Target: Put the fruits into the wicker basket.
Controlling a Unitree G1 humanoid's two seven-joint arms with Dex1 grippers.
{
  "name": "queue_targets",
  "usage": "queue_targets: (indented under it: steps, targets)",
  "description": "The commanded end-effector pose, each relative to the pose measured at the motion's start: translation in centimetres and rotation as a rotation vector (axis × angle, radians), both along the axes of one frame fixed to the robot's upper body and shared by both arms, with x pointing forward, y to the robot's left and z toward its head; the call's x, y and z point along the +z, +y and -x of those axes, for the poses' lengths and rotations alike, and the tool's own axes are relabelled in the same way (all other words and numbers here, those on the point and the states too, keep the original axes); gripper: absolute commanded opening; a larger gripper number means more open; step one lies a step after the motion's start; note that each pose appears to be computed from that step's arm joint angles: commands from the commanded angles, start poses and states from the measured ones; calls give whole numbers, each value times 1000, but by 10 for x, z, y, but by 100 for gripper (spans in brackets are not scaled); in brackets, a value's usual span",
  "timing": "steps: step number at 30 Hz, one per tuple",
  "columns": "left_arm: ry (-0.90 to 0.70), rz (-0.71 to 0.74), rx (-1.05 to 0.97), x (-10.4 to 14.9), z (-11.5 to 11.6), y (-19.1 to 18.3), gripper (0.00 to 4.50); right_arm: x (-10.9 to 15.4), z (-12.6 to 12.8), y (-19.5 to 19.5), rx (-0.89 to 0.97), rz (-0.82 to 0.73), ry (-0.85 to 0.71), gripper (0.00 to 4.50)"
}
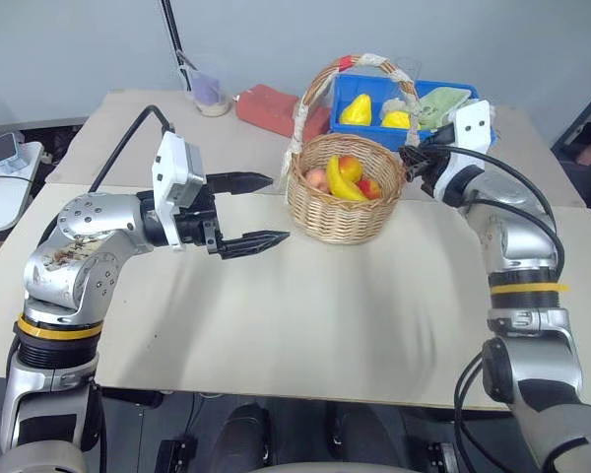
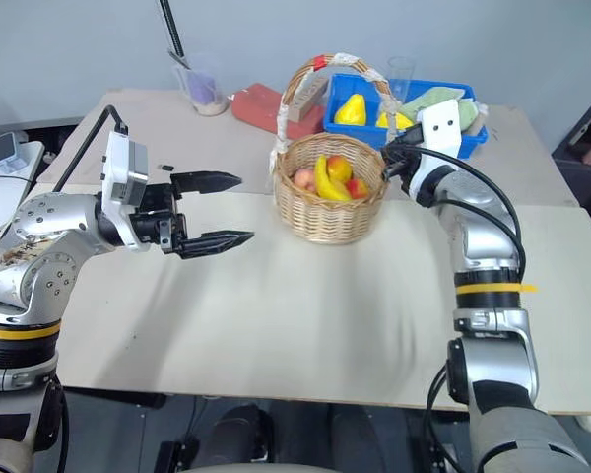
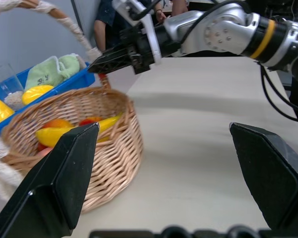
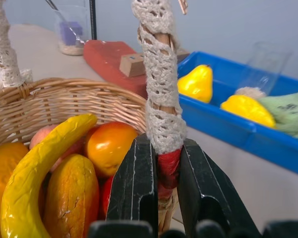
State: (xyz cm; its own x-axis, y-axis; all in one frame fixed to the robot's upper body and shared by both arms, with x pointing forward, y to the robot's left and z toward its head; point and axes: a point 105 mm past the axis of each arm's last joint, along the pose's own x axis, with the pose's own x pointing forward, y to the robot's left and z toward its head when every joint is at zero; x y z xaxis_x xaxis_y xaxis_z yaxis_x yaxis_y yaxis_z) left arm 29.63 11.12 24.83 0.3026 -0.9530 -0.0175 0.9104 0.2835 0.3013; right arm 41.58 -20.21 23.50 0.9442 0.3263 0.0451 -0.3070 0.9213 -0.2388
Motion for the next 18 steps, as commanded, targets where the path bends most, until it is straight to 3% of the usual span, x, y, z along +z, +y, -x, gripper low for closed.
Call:
queue_targets:
  steps: [1, 5, 11, 13, 18]
  targets:
    - [-73, 36, 15, 18, 0, -1, 450, 46, 22, -41, -152, 14, -178, 18]
    - [-69, 48, 5, 16, -1, -9, 450, 31, 33, -84, -336, 38, -167, 18]
    - [-66, 52, 0, 16, -4, -12, 450, 12, 30, -97, -401, -23, -111, 18]
    - [-64, 51, 2, 15, -5, -13, 450, 13, 30, -99, -413, -57, -116, 121]
    - [-61, 44, 31, 14, -6, -11, 450, 19, 35, -99, -394, -76, -120, 292]
